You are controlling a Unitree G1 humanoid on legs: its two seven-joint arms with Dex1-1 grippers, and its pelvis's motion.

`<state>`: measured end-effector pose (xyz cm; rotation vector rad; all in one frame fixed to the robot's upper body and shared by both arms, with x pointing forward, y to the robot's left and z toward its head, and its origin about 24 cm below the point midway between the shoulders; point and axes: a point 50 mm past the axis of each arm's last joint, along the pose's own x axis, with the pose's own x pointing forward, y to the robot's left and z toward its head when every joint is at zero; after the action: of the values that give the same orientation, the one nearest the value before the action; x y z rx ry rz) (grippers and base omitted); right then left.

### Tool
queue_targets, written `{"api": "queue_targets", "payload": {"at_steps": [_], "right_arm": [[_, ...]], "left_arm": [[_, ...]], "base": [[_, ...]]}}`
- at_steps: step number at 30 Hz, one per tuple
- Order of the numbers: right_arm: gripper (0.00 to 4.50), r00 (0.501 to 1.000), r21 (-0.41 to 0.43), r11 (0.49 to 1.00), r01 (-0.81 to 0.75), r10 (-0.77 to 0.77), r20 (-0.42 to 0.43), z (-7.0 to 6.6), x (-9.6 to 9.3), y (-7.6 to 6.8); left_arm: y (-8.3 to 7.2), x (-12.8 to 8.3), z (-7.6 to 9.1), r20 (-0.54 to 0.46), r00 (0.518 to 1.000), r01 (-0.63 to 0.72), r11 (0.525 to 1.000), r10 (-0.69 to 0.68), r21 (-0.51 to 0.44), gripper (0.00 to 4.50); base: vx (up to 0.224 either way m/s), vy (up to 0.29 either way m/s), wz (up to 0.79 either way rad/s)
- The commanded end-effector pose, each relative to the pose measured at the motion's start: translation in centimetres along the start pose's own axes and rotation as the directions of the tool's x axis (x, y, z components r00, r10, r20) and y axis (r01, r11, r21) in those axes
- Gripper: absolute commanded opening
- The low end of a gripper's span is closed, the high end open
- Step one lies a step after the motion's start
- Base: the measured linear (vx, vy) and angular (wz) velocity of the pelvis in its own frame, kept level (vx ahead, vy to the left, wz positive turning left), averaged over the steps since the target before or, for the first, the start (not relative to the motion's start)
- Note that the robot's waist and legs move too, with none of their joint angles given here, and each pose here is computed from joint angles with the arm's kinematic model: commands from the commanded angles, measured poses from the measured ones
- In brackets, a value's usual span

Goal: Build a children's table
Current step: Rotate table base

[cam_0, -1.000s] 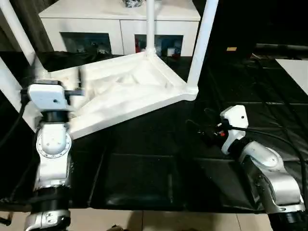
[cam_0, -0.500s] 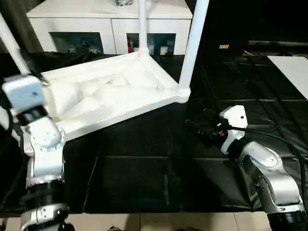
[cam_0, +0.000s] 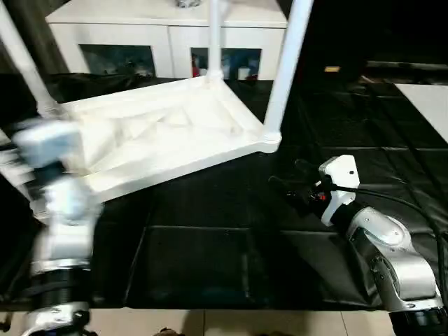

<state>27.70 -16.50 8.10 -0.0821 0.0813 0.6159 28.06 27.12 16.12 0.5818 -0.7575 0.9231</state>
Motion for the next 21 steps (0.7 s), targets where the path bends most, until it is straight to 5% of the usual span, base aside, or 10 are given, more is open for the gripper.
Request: {"api": "queue_targets", "payload": {"at_steps": [1, 6, 12, 15, 16, 18, 21], "right_arm": [[3.81, 1.000, -0.003, 1.000, -0.005, 0.005, -0.017, -0.4, -0.1, -0.1], [3.81, 0.998, -0.014, 0.998, -0.053, 0.053, -0.045, -0.5, -0.2, 0.3], [3.81, 0.937, 0.041, 0.940, -0.338, 0.340, -0.077, -0.6, -1.1, 3.1], [3.81, 0.877, 0.063, 0.883, -0.466, 0.470, -0.103, -0.8, -1.8, 4.3], [3.81, 0.865, 0.057, 0.873, -0.485, 0.488, -0.112, -0.9, -1.8, 4.5], [3.81, 0.862, 0.051, 0.870, -0.490, 0.493, -0.116, -0.9, -1.8, 4.5], [3.81, 0.880, 0.039, 0.887, -0.460, 0.461, -0.114, -1.0, -1.3, 4.1]], "left_arm": [[0.7, 0.3, -1.2, -0.061, 0.997, -0.053, 0.999, 0.053, 0.011, 4.49], [0.2, -0.3, -3.1, -0.196, 0.981, 0.009, 1.000, -0.012, -0.016, 4.49], [-0.9, -2.2, -6.5, -0.425, 0.881, 0.158, 0.977, -0.206, -0.146, 4.49], [-2.0, -4.0, -7.2, -0.473, 0.781, 0.266, 0.903, -0.407, -0.337, 4.49], [-2.6, -5.2, -7.4, -0.453, 0.714, 0.341, 0.830, -0.534, -0.441, 4.49], [-2.9, -5.9, -7.4, -0.422, 0.670, 0.385, 0.772, -0.611, -0.506, 4.49], [-3.9, -7.7, -7.0, -0.329, 0.515, 0.465, 0.580, -0.791, -0.668, 4.49]], "base": [[0.000, 0.000, 0.00], [0.000, 0.000, 0.00], [0.000, 0.000, 0.00], [0.000, 0.000, 0.00], [0.000, 0.000, 0.00], [0.000, 0.000, 0.00], [0.000, 0.000, 0.00]]}}
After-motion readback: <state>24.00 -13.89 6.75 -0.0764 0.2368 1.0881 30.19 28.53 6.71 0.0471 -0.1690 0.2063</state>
